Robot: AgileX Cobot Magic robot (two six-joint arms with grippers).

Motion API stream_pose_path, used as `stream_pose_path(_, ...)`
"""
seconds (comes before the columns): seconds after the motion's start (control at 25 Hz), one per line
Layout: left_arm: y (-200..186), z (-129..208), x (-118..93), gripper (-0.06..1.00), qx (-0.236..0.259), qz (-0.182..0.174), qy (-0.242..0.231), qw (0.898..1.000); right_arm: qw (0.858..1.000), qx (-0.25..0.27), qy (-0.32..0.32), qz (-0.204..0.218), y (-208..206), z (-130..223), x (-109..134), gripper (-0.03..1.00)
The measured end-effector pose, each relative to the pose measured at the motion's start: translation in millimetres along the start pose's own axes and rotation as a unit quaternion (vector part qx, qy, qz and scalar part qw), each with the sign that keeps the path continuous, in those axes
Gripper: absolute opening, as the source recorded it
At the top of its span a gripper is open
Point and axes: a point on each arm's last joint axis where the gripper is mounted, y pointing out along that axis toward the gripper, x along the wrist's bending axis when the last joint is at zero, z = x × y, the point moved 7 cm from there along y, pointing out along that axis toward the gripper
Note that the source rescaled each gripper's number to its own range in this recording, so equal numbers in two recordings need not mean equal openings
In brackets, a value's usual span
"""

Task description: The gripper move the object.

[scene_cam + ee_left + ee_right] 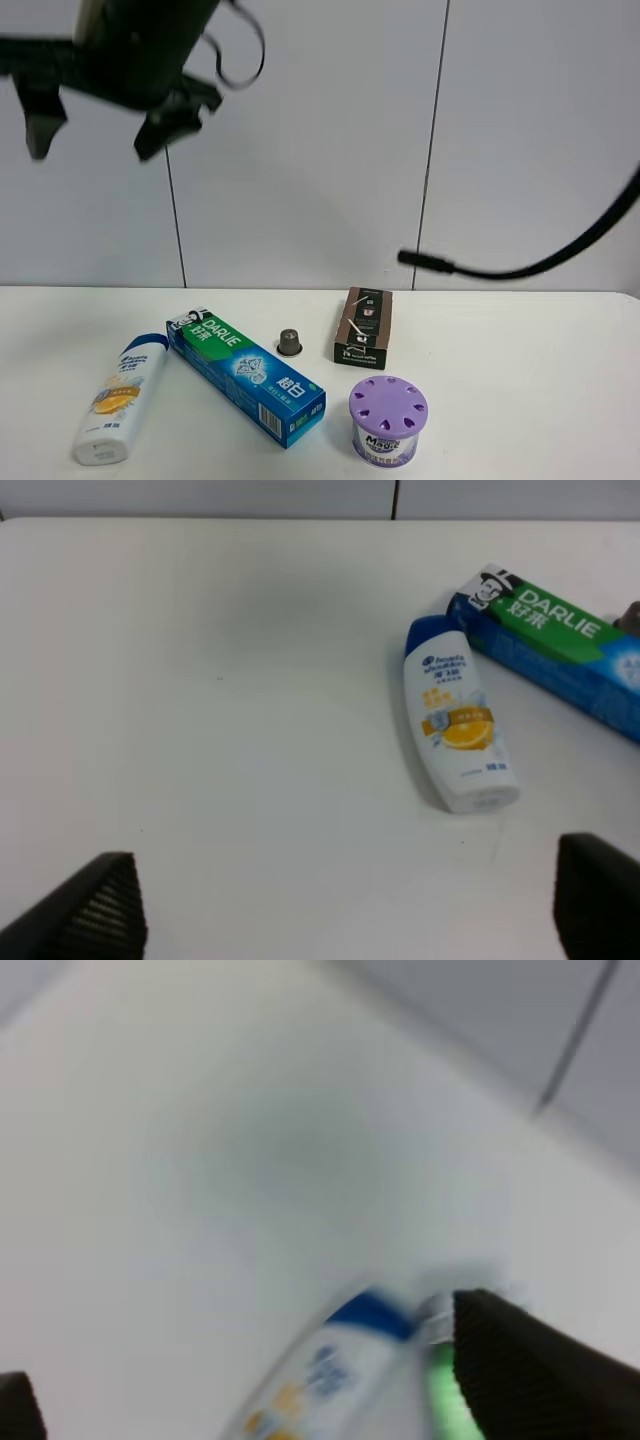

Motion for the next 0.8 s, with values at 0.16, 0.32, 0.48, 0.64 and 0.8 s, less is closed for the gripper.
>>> stream_pose_path(0.16, 0, 0, 0, 1.0, 0.0, 0.0, 0.0, 1.0, 0.991, -0.028, -0.068, 0.111, -79, -26, -27, 0.66)
stream_pose_path(0.32, 0, 0, 0, 1.0, 0.0, 0.0, 0.0, 1.0, 0.972, -0.026, -0.071, 0.221, -151, -31, -59, 0.67)
stream_pose_path(0.48, 0, 0, 0, 1.0, 0.0, 0.0, 0.0, 1.0, 0.957, -0.075, -0.037, 0.278, -219, -41, -81, 0.67)
stream_pose_path(0.64, 0, 0, 0, 1.0, 0.0, 0.0, 0.0, 1.0, 0.949, -0.075, -0.021, 0.304, -258, -25, -98, 0.67)
stream_pose_path(0.8, 0, 0, 0, 1.0, 0.0, 0.0, 0.0, 1.0, 0.945, -0.001, 0.011, 0.326, -257, 30, -121, 0.67)
